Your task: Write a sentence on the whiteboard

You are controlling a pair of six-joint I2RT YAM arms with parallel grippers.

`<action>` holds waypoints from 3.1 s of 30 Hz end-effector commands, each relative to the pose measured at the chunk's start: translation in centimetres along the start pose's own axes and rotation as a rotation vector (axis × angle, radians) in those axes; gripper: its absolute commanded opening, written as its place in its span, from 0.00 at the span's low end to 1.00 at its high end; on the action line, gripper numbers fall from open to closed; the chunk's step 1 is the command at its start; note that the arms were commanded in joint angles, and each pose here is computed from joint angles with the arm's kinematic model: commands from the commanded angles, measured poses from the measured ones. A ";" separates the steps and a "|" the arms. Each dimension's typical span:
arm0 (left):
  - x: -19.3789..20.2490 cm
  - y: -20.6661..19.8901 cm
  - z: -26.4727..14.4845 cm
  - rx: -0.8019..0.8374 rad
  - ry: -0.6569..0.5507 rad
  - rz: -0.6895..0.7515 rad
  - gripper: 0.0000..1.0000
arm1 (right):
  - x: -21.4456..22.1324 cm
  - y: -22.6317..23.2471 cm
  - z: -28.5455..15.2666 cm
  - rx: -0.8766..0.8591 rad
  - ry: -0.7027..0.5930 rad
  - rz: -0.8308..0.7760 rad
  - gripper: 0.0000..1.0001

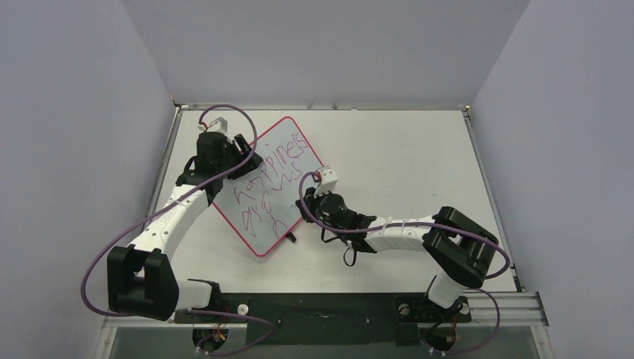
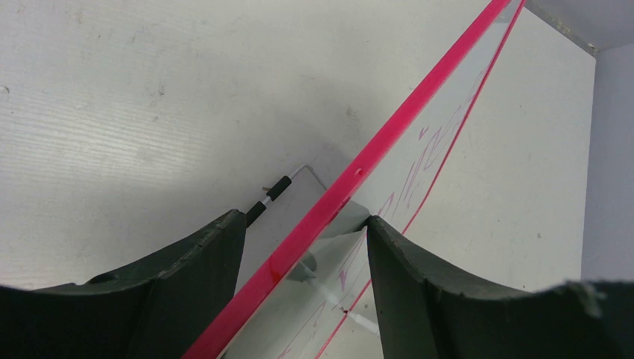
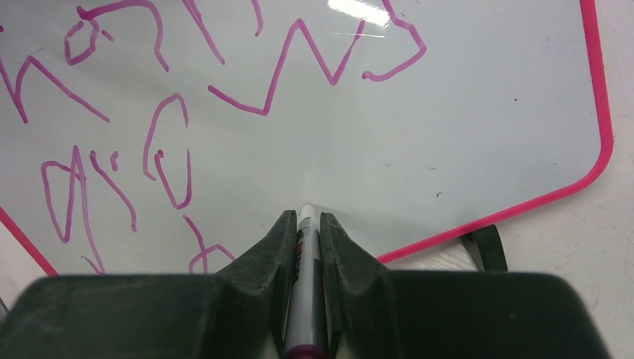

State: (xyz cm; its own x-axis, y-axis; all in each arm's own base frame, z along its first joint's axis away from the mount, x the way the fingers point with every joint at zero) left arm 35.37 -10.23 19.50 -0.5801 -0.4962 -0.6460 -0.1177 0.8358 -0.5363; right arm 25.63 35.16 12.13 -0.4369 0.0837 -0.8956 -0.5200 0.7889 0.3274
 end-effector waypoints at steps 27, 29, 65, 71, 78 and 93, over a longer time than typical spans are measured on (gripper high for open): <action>-2.6 -1.0 -0.6 0.016 -0.094 0.029 0.46 | 1.6 1.6 -0.1 -0.037 0.004 0.041 0.00; -2.6 -1.0 -0.5 0.015 -0.093 0.027 0.46 | 1.1 1.2 0.0 -0.022 -0.007 0.045 0.00; -2.7 -1.2 -0.8 0.026 -0.101 0.025 0.46 | 4.1 0.8 -1.3 0.071 0.076 -0.047 0.00; -2.7 -1.3 -0.8 0.031 -0.104 0.025 0.46 | 1.9 -2.2 -0.3 0.145 0.052 -0.008 0.00; -2.6 -1.2 -0.6 0.030 -0.102 0.024 0.46 | -1.4 -1.4 -1.2 0.098 -0.017 -0.023 0.00; -2.6 -1.2 -0.6 0.031 -0.101 0.023 0.46 | -4.5 3.4 -0.9 -0.055 -0.085 -0.014 0.00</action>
State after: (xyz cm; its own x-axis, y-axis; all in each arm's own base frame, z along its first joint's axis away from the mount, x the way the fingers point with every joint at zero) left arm 35.68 -10.02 19.72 -0.5630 -0.4970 -0.6604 -0.1174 0.8390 -0.5313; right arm 24.32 35.04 15.21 -0.4036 0.0828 -0.9112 -0.5339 0.7874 0.3081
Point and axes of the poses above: each gripper's point midway between its finger pads, its own z axis out along the fingers, its own y axis along the line the jaws close on, x = y × z, the point moved 3 cm from there along -z, back along the fingers, and after that the axes turned 1 degree about -z, right-handed, at the moved point
